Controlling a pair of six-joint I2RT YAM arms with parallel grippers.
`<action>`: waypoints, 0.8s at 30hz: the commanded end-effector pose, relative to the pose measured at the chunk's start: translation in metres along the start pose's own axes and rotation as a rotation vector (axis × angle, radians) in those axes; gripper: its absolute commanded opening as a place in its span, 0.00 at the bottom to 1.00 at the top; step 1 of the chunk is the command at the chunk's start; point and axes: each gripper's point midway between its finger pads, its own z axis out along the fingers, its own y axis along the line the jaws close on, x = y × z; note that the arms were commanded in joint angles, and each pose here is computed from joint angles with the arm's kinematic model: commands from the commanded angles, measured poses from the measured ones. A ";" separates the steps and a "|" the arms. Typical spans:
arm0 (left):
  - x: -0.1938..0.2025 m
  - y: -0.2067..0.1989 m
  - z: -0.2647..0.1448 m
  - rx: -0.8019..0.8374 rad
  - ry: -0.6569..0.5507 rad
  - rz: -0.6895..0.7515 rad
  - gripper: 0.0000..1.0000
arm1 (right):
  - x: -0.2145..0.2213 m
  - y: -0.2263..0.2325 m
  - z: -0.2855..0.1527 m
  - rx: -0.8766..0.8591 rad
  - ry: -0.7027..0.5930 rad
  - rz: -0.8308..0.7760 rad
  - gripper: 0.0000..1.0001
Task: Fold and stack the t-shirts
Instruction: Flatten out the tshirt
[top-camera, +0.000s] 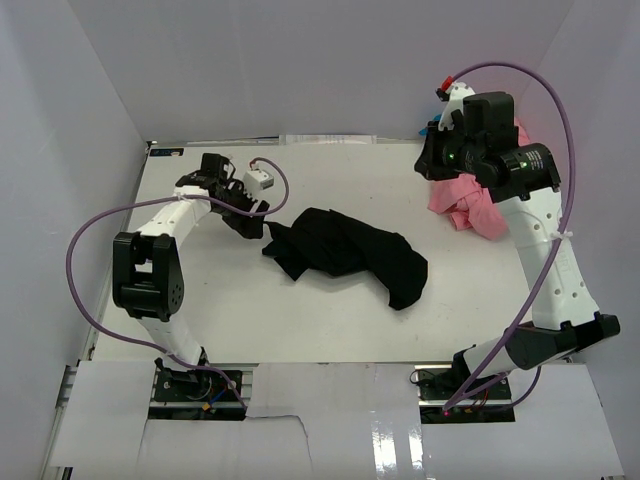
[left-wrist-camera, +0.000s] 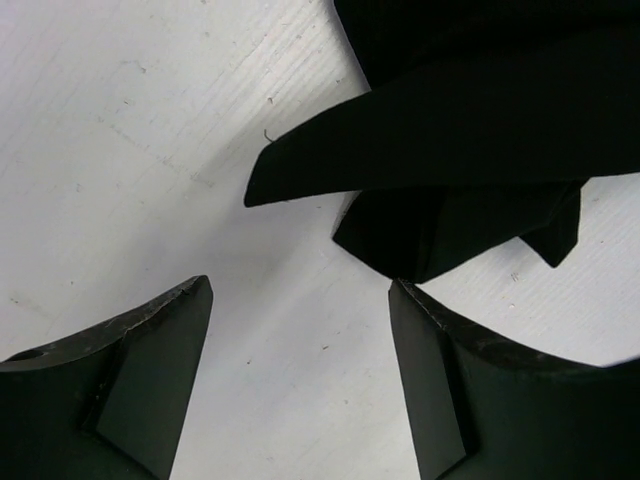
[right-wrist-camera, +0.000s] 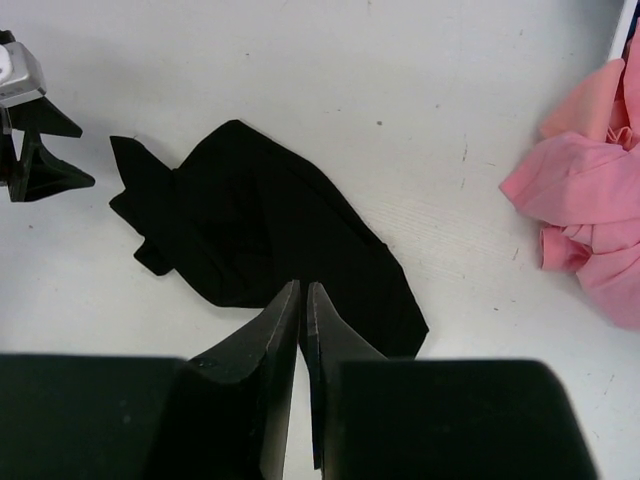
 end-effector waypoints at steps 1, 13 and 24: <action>-0.027 -0.002 -0.019 0.010 -0.128 0.110 0.82 | -0.017 0.004 -0.017 -0.013 -0.076 0.003 0.14; -0.029 0.002 0.006 0.089 -0.159 0.112 0.73 | 0.007 0.004 -0.005 -0.038 -0.030 -0.001 0.44; -0.046 0.014 0.010 0.069 -0.213 0.178 0.72 | 0.008 0.006 -0.012 -0.044 -0.044 0.004 0.45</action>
